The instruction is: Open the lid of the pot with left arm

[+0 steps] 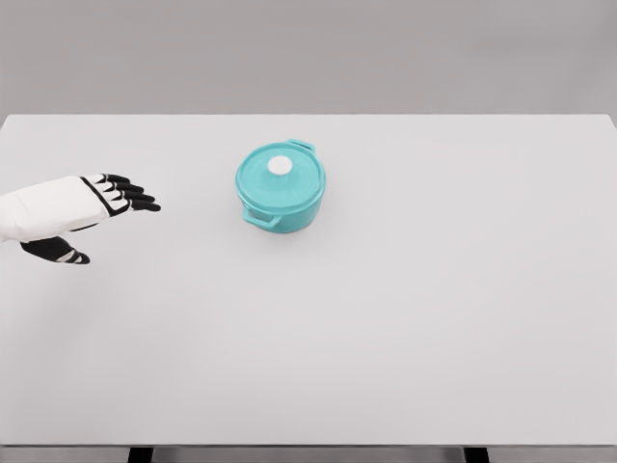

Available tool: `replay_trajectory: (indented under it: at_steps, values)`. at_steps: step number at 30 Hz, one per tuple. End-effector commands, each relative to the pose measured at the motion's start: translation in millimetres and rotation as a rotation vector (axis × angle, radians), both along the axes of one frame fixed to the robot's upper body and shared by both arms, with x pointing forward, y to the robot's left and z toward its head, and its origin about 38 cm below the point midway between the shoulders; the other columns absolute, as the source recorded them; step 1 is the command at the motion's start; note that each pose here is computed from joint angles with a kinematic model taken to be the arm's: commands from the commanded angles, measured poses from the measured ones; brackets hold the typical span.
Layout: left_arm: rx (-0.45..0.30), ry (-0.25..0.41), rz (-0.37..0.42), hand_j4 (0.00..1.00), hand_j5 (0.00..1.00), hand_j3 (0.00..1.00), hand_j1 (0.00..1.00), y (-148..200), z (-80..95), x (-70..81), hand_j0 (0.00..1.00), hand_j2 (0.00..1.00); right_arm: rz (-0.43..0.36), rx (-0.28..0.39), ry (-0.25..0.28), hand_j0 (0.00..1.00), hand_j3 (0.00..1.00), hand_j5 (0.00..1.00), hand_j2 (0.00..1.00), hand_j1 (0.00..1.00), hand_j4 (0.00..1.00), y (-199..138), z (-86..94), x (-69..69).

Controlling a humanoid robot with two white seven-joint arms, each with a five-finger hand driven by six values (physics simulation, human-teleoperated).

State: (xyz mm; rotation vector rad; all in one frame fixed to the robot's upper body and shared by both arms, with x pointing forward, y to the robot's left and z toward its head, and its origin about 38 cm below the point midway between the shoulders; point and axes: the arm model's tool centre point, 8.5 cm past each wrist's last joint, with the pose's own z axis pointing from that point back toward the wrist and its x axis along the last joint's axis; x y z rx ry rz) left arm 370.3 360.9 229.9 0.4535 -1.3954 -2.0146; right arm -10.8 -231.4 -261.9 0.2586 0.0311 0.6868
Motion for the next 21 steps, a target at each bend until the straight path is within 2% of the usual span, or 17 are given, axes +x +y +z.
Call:
replay_trajectory:
  at_steps: [1, 3, 4, 11, 14, 15, 16, 17, 18, 20, 21]
  values:
    - [-0.001, 0.0, 0.002, 1.0, 1.0, 1.0, 1.0, 0.8, 1.3, 0.2, 1.0, 1.0, 0.008, 0.006, -0.008, 1.0, 1.0, 1.0, 1.0, 1.0, 1.0, 1.2, 0.0, 1.9]
    - [-0.001, -0.001, 0.002, 1.0, 1.0, 1.0, 1.0, 0.8, 1.4, 0.2, 1.0, 1.0, -0.009, -0.005, 0.01, 1.0, 1.0, 1.0, 1.0, 1.0, 1.0, -1.4, 0.1, -3.1]
    - [0.001, -0.001, 0.003, 1.0, 1.0, 1.0, 1.0, 1.1, 1.6, 0.2, 1.0, 1.0, -0.01, -0.007, 0.023, 1.0, 1.0, 1.0, 1.0, 1.0, 1.0, -1.7, 0.3, -10.6]
    - [-0.026, -0.029, -0.015, 1.0, 1.0, 1.0, 1.0, -9.5, 7.9, 5.7, 1.0, 1.0, -0.01, -0.007, 0.023, 1.0, 1.0, 1.0, 1.0, 1.0, 1.0, -1.7, 0.3, -10.6]
    - [-0.066, -0.029, -0.068, 1.0, 1.0, 1.0, 1.0, -34.4, 2.1, 6.3, 1.0, 1.0, -0.01, -0.005, 0.021, 1.0, 1.0, 1.0, 1.0, 1.0, 1.0, -1.4, 0.3, -10.0]
    - [-0.062, -0.036, -0.096, 1.0, 1.0, 1.0, 1.0, -43.6, 6.5, 10.9, 1.0, 1.0, -0.01, -0.006, 0.022, 1.0, 1.0, 1.0, 1.0, 1.0, 1.0, -1.6, 0.3, -10.5]
    - [-0.033, -0.012, -0.143, 1.0, 1.0, 1.0, 1.0, -59.0, 5.5, 23.3, 1.0, 1.0, -0.01, -0.005, 0.021, 1.0, 1.0, 1.0, 1.0, 1.0, 1.0, -1.4, 0.3, -10.0]
    - [0.01, 0.03, -0.136, 1.0, 1.0, 1.0, 1.0, -62.7, -0.8, 49.6, 1.0, 1.0, -0.01, -0.007, 0.023, 1.0, 1.0, 1.0, 1.0, 1.0, 1.0, -1.7, 0.3, -10.6]
    - [0.054, 0.066, -0.159, 1.0, 1.0, 1.0, 1.0, -75.4, -8.3, 64.6, 1.0, 1.0, -0.01, -0.006, 0.022, 1.0, 1.0, 1.0, 1.0, 1.0, 1.0, -1.5, 0.3, -10.2]
    - [0.123, 0.077, -0.254, 1.0, 1.0, 1.0, 1.0, -106.9, -8.0, 69.1, 1.0, 1.0, -0.01, -0.007, 0.023, 1.0, 1.0, 1.0, 1.0, 1.0, 1.0, -1.7, 0.3, -10.6]
    - [0.117, 0.047, -0.281, 1.0, 1.0, 1.0, 1.0, -122.6, 4.7, 76.3, 1.0, 1.0, -0.01, -0.006, 0.022, 1.0, 1.0, 1.0, 1.0, 1.0, 1.0, -1.6, 0.3, -10.5]
